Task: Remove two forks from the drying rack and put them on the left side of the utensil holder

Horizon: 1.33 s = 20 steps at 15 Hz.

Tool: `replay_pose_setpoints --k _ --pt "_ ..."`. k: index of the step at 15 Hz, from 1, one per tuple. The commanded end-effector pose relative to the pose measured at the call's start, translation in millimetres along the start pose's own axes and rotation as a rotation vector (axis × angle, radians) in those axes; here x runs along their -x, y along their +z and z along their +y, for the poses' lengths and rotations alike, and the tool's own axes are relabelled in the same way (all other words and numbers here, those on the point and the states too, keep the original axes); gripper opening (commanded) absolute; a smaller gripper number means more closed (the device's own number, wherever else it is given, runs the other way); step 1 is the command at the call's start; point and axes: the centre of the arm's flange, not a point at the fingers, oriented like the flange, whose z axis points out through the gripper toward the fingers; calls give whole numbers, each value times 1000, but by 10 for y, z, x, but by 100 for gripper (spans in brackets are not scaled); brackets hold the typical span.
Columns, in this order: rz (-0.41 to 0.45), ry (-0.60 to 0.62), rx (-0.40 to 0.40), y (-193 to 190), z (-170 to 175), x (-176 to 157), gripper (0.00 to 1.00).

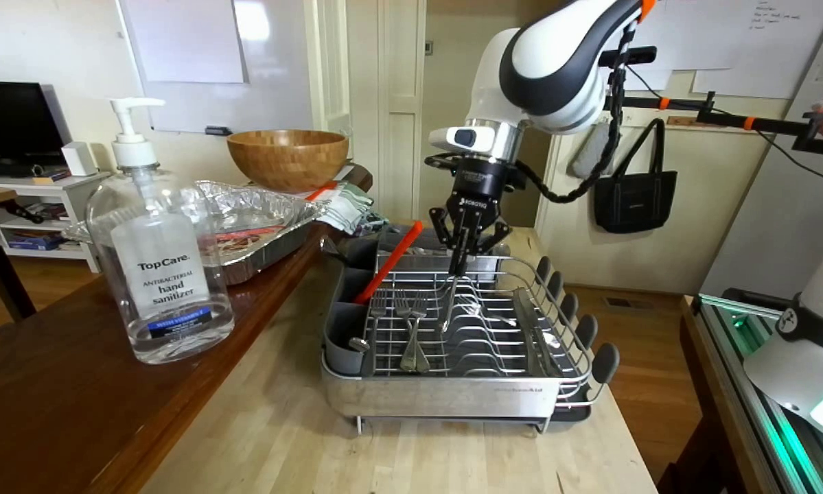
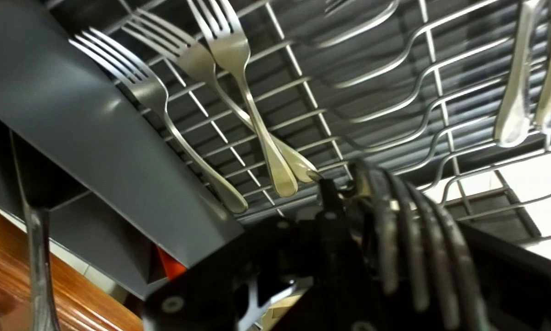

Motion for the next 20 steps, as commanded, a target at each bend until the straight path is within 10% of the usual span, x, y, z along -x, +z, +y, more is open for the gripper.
replay_pose_setpoints --k 1,7,11,17,20 --pt "-41 29 -68 -399 -82 198 3" --pt "-123 56 -169 -621 9 437 3" --pt "2 93 -139 -640 139 455 3" --pt "-50 78 -120 -652 39 444 11" --pt "-29 -122 -200 -694 81 443 3"
